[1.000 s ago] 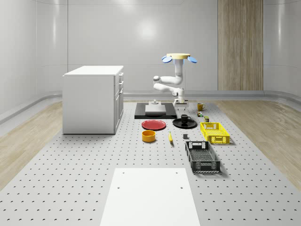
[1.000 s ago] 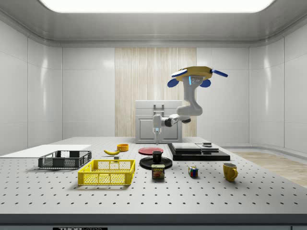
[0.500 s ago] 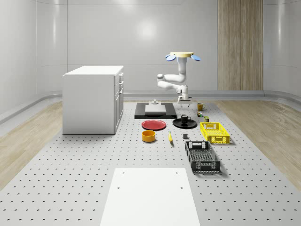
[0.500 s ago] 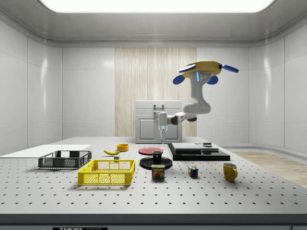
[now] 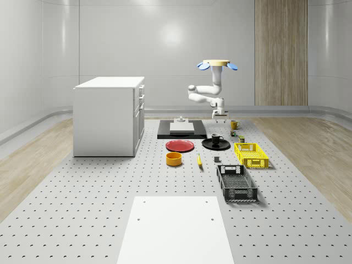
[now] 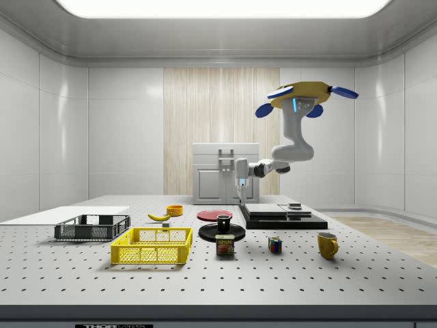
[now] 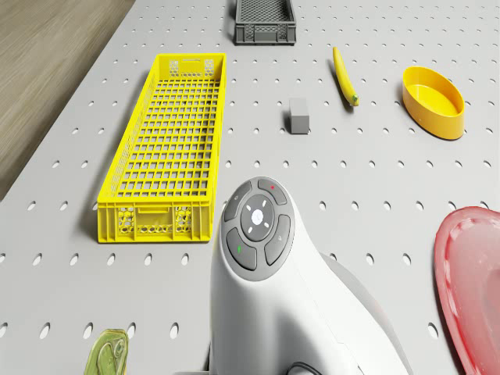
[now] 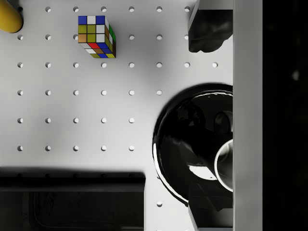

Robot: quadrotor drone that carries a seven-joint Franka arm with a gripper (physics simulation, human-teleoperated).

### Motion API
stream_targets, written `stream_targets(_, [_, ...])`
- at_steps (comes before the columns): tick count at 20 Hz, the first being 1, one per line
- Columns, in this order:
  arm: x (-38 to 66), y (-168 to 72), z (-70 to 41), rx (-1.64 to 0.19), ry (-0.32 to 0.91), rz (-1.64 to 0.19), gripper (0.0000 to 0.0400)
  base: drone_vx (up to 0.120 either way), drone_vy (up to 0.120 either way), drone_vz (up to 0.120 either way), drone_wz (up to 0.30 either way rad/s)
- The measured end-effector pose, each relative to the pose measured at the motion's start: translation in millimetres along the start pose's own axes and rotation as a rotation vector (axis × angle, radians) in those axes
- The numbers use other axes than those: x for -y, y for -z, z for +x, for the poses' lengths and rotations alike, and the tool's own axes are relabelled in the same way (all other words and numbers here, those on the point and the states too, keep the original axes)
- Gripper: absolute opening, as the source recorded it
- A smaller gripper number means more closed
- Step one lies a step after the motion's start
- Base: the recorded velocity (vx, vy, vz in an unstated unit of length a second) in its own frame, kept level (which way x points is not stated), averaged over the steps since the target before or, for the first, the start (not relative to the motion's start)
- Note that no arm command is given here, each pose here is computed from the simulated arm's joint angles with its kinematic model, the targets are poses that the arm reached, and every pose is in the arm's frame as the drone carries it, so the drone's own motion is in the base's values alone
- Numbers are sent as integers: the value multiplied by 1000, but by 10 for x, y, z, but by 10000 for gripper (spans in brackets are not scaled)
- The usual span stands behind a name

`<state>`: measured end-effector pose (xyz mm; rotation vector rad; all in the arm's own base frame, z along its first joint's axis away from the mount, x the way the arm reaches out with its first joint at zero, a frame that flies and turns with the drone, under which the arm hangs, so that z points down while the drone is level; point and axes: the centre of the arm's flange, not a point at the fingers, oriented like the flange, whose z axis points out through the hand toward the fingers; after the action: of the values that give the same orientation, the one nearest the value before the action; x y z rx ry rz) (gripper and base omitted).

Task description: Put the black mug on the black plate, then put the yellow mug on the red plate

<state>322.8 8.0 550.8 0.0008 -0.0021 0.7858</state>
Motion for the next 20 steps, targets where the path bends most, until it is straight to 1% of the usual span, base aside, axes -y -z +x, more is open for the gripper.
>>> stream_targets(20, [0,0,0,0,0,0,400,-120,120,0,0])
